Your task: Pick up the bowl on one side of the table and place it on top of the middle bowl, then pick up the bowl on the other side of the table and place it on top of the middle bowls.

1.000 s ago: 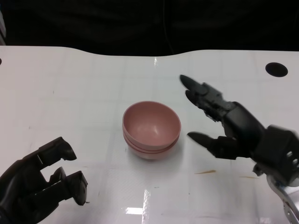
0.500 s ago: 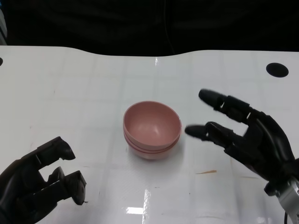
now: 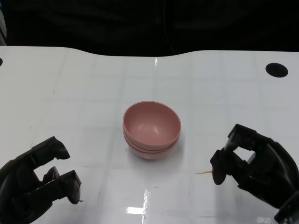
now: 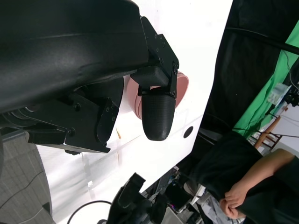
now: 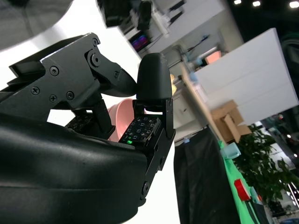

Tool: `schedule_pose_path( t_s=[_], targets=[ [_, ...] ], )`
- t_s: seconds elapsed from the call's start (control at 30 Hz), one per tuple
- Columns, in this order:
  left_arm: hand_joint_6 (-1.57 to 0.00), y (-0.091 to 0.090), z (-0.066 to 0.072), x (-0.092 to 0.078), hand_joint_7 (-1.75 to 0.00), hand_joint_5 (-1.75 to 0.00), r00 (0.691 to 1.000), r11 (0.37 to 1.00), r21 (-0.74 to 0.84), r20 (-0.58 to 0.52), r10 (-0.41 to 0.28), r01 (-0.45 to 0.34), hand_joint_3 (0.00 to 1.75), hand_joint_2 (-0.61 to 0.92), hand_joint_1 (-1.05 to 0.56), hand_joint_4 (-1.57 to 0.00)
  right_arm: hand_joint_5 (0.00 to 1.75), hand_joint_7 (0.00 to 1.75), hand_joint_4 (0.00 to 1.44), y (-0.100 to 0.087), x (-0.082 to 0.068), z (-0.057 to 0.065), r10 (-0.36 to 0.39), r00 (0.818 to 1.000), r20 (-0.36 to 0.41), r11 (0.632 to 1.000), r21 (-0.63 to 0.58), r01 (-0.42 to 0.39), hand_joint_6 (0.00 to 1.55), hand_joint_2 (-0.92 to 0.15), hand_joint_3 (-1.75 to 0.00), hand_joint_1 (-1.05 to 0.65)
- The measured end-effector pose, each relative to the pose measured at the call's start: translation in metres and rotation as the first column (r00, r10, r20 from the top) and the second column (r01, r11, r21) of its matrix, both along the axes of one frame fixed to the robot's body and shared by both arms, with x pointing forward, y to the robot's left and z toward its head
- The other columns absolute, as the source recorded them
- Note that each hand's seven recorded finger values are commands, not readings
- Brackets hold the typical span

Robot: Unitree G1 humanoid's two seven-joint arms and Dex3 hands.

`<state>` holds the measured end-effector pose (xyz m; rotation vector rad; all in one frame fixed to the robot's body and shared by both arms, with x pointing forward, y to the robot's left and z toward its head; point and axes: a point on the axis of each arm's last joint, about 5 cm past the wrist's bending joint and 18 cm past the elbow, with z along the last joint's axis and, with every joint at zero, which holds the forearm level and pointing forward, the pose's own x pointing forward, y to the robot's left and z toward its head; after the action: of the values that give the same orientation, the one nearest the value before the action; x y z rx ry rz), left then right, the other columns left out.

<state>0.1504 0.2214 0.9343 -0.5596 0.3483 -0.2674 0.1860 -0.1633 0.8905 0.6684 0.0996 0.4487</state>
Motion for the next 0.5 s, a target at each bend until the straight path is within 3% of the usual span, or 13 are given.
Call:
schedule_pose_path(
  t_s=[0.17,0.3,0.4,0.5],
  targets=[
    [-0.50,0.000,0.000,0.000,-1.75,-1.75,1.000,0.999,0.021,-0.013,0.026,-0.026,1.42,0.92,0.07,-0.88,1.75,1.50,0.86,0.003,-0.008,-0.009,-0.038,0.998,-0.040,0.996,0.081,0.041,0.83,-0.49,-1.26,-0.06],
    [-0.48,0.001,0.000,0.000,-1.75,-1.75,0.999,0.999,0.024,-0.027,0.040,-0.039,1.43,0.92,0.06,-0.83,1.75,1.60,0.81,-0.001,-0.013,-0.018,-0.054,0.998,-0.042,0.993,0.100,0.058,0.71,-0.54,-1.19,-0.07],
    [-0.46,0.001,0.000,-0.001,-1.75,-1.75,0.999,0.999,0.024,-0.028,0.044,-0.043,1.43,0.92,0.06,-0.80,1.71,1.43,0.84,-0.003,-0.017,-0.024,-0.038,0.998,-0.049,0.992,0.116,0.043,0.80,-0.59,-1.09,-0.08],
    [-0.48,0.001,0.000,-0.001,-1.75,-1.75,0.999,0.999,0.027,-0.029,0.045,-0.044,1.41,0.92,0.05,-0.80,1.58,1.25,0.95,-0.005,-0.021,-0.028,-0.053,0.998,-0.038,0.993,0.104,0.056,0.93,-0.54,-1.09,-0.09]
  ],
)
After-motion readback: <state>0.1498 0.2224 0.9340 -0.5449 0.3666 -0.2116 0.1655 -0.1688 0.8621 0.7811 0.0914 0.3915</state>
